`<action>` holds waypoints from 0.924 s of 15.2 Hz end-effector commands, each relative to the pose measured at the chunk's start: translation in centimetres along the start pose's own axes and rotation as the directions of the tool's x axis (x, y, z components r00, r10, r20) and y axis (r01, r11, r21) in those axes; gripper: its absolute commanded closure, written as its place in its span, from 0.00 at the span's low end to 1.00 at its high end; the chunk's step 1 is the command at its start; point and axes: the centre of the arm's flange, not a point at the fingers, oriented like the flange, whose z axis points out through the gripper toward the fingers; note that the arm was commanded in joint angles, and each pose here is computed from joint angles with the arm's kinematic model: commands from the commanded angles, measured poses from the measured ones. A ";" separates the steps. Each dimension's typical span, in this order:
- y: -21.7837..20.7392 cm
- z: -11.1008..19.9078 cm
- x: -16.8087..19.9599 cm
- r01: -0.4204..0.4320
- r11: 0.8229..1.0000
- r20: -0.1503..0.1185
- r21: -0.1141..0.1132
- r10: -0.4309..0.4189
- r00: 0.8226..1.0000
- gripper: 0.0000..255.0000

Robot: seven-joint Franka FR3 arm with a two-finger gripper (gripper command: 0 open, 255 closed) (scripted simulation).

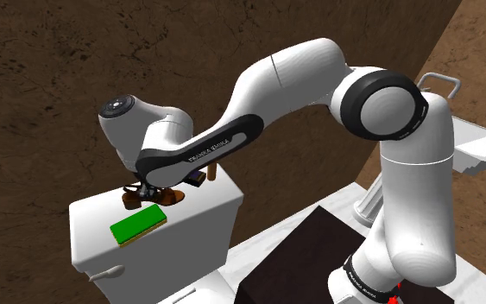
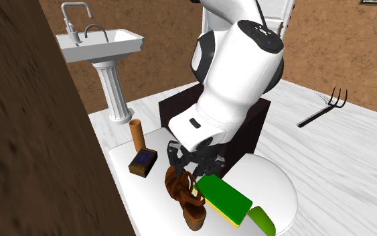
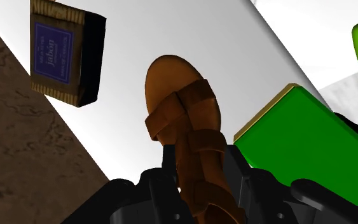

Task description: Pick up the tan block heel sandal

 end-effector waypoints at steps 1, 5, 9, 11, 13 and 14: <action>0.2 -0.6 -0.1 0.000 1.000 0.003 0.000 0.000 1.000 1.00; 0.9 -2.7 -0.1 0.000 1.000 0.003 0.000 0.000 1.000 1.00; 1.5 -4.7 -0.1 0.000 1.000 0.003 0.000 0.000 1.000 1.00; 1.8 -5.7 -0.2 0.000 1.000 0.003 0.000 0.000 1.000 1.00; 2.1 -6.7 -0.2 0.000 1.000 0.003 0.000 0.000 1.000 1.00; 2.3 -7.2 -0.2 0.000 1.000 0.003 0.000 0.000 1.000 1.00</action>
